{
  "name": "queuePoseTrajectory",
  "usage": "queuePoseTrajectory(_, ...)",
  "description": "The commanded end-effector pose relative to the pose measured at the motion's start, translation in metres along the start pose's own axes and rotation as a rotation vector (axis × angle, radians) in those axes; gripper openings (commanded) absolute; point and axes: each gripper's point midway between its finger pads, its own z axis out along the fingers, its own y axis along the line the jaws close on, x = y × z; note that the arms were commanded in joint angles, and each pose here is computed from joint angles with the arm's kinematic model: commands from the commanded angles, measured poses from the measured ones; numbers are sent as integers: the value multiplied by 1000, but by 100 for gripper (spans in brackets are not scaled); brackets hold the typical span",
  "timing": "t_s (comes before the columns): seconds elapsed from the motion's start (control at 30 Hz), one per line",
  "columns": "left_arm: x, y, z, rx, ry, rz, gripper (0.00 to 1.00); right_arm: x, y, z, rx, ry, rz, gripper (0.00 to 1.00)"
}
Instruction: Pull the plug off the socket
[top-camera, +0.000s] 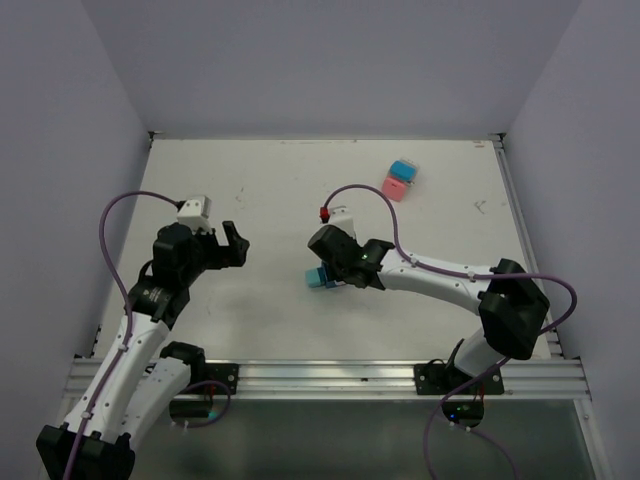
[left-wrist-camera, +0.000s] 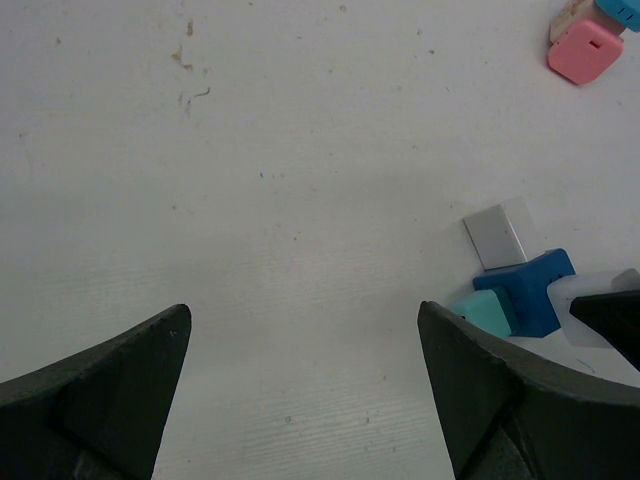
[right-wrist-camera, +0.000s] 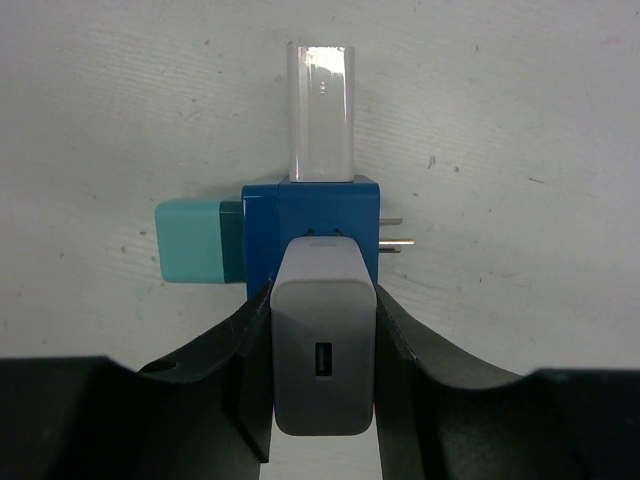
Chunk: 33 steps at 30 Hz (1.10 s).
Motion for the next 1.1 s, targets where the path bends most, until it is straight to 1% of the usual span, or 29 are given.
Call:
queuePoseTrajectory(0.0,-3,-13,3,65,-11,-47,100,-2,1,-2,-22,-1,27,26)
queuePoseTrajectory(0.13,5,-33,8,166,17,-142,100,-5,6,-5,-70,-23,74,9)
queuePoseTrajectory(0.2,16,-43,11,216,58,-226,100,-10,7,-11,-98,-48,106,0)
queuePoseTrajectory(0.27,21,-55,13,264,85,-308,100,-11,12,-13,-137,-64,143,0)
queuePoseTrajectory(0.37,33,-63,19,286,128,-392,100,-15,18,-19,-200,-102,211,0)
queuePoseTrajectory(0.47,39,-76,23,307,147,-437,100,-19,23,-26,-272,-142,263,0)
queuePoseTrajectory(0.57,44,-90,26,324,170,-472,100,-20,28,-29,-318,-162,299,0)
queuePoseTrajectory(0.63,52,-100,30,336,207,-483,99,-20,31,-31,-347,-177,312,0)
queuePoseTrajectory(0.67,56,-103,32,331,225,-503,100,-20,31,-30,-350,-179,318,0)
queuePoseTrajectory(0.7,54,-108,34,349,215,-508,100,-19,33,-30,-363,-178,322,0)
queuePoseTrajectory(0.8,66,-124,40,356,260,-528,100,-15,36,-29,-391,-181,339,0)
queuePoseTrajectory(0.93,95,-144,45,360,356,-538,100,-13,40,-26,-416,-187,355,0)
queuePoseTrajectory(1.07,116,-145,49,308,399,-564,99,-12,41,-26,-420,-189,359,0)
